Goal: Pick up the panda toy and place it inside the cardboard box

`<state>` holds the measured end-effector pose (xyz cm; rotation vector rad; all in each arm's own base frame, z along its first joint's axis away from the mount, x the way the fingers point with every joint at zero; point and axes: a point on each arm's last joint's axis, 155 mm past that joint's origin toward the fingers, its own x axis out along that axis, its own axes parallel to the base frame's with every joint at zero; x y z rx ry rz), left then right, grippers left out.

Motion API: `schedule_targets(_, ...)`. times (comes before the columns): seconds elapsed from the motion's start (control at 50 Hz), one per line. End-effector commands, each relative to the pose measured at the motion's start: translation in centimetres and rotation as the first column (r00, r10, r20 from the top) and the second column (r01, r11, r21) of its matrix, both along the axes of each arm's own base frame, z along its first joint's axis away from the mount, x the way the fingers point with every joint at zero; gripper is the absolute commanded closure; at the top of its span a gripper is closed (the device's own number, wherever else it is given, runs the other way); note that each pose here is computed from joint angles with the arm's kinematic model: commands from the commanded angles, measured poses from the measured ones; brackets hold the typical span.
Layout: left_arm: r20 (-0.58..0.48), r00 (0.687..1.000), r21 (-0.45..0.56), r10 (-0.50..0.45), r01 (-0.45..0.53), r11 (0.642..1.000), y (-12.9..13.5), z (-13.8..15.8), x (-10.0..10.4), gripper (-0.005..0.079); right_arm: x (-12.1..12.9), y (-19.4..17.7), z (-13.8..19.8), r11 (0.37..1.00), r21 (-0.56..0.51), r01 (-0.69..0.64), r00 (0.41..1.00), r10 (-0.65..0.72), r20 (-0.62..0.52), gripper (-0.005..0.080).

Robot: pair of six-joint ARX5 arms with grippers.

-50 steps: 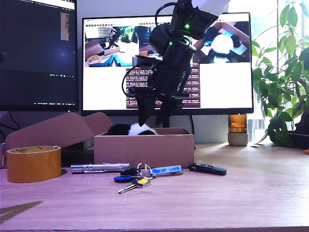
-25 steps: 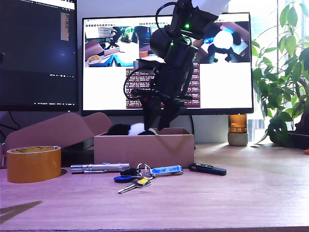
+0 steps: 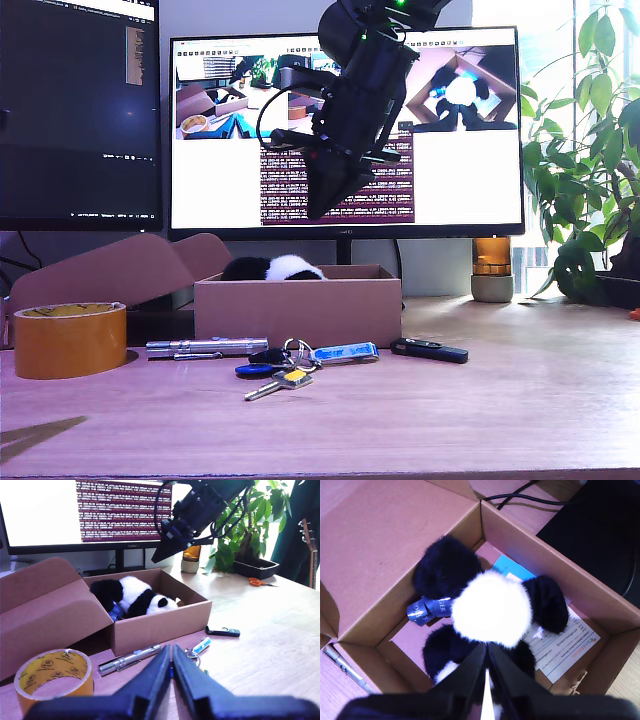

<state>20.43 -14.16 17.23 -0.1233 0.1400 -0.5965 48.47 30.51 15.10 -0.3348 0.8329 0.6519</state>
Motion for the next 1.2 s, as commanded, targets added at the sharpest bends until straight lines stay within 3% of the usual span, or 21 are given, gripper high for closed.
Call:
schedule_targets(0.0, -0.010, 1.000, 0.009, 0.000, 0.001, 1.000, -0.1, -0.7, 0.1, 0.0762, -0.1, 0.1, 0.9, 1.000, 0.007, -0.004, 1.000, 0.004, 0.014, 0.0759)
schedule_targets(0.48, -0.021, 0.999, 0.021, 0.047, -0.047, 0.999, 0.8, -1.1, 0.6, 0.0762, 0.2, -0.6, 6.2, 0.998, 0.050, 0.040, 0.991, -0.046, 0.128, 0.0759)
schedule_targets(0.84, -0.021, 0.997, 0.021, 0.068, -0.068, 0.997, 1.2, -1.1, 0.9, 0.0762, -3.3, -2.2, 7.1, 0.997, 0.071, 0.039, 0.980, -0.052, 0.194, 0.0759)
schedule_targets(1.18, -0.020, 0.998, 0.019, 0.064, -0.064, 0.998, 1.1, -1.1, 0.8, 0.0762, -6.6, -8.7, 5.8, 0.983, 0.112, 0.147, 0.959, -0.169, 0.227, 0.0759)
